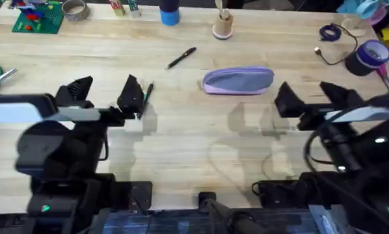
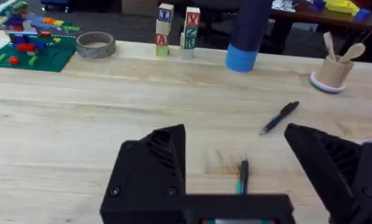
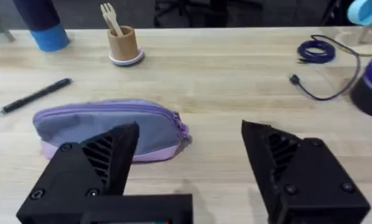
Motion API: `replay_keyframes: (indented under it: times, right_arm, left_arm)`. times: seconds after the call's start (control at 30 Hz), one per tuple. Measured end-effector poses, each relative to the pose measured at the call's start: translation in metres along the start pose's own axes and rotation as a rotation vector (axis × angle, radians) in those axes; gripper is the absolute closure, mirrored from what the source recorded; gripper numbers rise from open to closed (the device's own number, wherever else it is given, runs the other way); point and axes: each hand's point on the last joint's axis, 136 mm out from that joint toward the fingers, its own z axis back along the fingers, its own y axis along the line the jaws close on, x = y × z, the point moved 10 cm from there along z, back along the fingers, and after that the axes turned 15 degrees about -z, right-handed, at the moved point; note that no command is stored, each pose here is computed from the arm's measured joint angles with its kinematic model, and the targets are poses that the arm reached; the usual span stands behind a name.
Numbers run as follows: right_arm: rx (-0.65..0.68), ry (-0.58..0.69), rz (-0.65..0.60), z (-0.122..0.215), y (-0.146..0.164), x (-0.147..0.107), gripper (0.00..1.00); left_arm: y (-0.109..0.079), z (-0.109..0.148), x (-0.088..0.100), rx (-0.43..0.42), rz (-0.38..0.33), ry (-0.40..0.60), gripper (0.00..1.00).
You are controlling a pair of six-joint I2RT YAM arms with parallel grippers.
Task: Unzip the bag, pick up the pens from the table one at a time and place them inside, then zip the bag closed.
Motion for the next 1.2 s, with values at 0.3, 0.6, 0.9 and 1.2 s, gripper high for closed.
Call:
replay_keyframes:
  times: [0.3,0.6,0.9,1.2]
  right_arm:
    - [-0.074,0.223,0.004,0.012,0.028,0.106,0.006]
    - [-0.083,0.42,-0.003,-0.007,0.045,0.153,0.006]
    - [-0.076,0.423,-0.004,-0.009,0.047,0.159,0.006]
    - [-0.076,0.425,-0.004,-0.009,0.047,0.159,0.006]
  left_arm:
    - [0.009,-0.016,0.115,-0.133,0.002,0.15,0.01]
    - [0.011,-0.082,0.17,-0.279,0.049,0.467,0.008]
    - [0.008,-0.103,0.177,-0.336,0.067,0.486,0.008]
    - [0.0,-0.102,0.182,-0.487,-0.034,0.409,0.008]
